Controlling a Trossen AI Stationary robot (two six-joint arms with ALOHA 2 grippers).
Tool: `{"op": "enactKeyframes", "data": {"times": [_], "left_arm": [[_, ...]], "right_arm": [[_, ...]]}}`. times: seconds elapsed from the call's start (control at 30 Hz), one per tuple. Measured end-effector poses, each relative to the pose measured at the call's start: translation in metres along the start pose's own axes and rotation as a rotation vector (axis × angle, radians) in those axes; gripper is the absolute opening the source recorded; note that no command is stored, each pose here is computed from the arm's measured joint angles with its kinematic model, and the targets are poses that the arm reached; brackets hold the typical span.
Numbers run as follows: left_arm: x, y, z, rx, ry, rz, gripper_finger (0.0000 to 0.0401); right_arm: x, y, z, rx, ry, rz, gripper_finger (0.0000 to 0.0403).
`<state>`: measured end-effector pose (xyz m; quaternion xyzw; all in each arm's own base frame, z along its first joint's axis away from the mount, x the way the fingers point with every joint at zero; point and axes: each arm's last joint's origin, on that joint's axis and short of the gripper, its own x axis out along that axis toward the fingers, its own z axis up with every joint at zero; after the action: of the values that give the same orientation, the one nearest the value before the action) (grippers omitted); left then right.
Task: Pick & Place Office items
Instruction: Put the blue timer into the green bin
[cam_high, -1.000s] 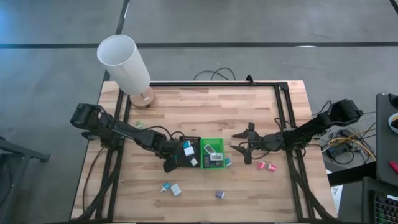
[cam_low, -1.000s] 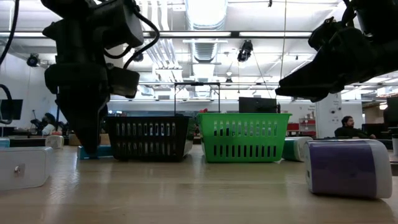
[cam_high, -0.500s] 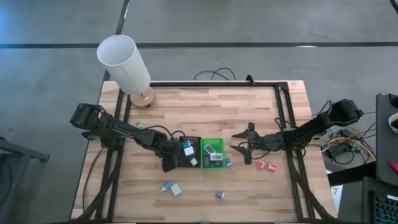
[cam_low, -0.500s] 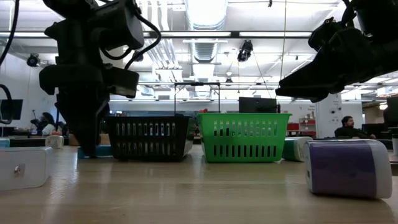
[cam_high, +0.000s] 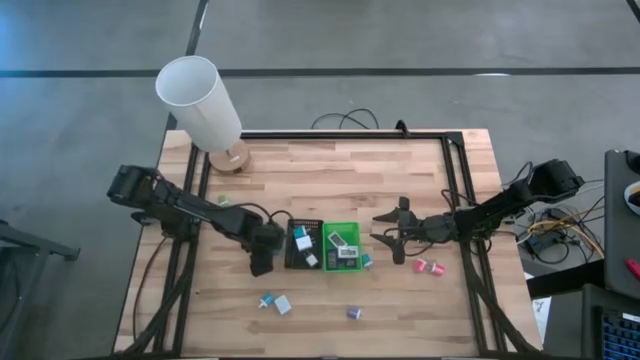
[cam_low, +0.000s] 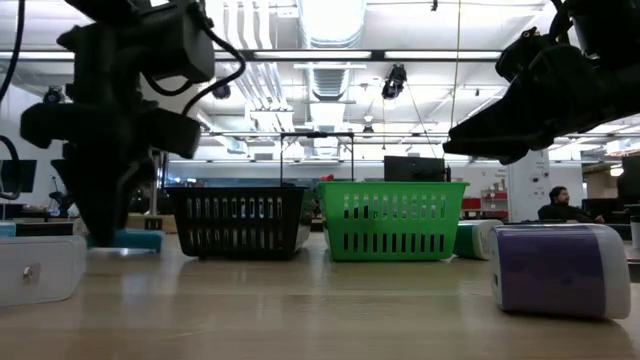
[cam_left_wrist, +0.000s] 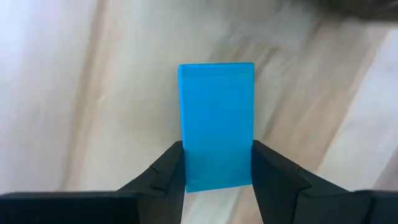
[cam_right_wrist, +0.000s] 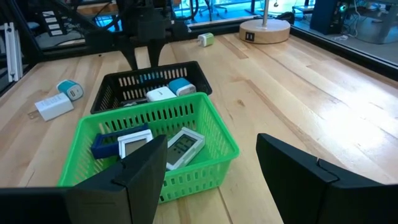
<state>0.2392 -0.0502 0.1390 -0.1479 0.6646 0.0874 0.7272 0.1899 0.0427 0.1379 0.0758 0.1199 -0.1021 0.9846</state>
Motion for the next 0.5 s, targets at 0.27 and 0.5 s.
{"op": "enactKeyframes", "data": {"times": [0.27, 0.5], "left_arm": [[-0.029, 0.002, -0.005, -0.017, -0.029, 0.012, 0.0142], [-0.059, -0.006, 0.003, 0.018, -0.123, -0.101, 0.0142]], "right_arm": [[0.003, 0.004, 0.008, -0.043, -0.026, 0.004, 0.0244], [0.013, 0.018, 0.034, -0.176, -0.085, 0.076, 0.0244]]}}
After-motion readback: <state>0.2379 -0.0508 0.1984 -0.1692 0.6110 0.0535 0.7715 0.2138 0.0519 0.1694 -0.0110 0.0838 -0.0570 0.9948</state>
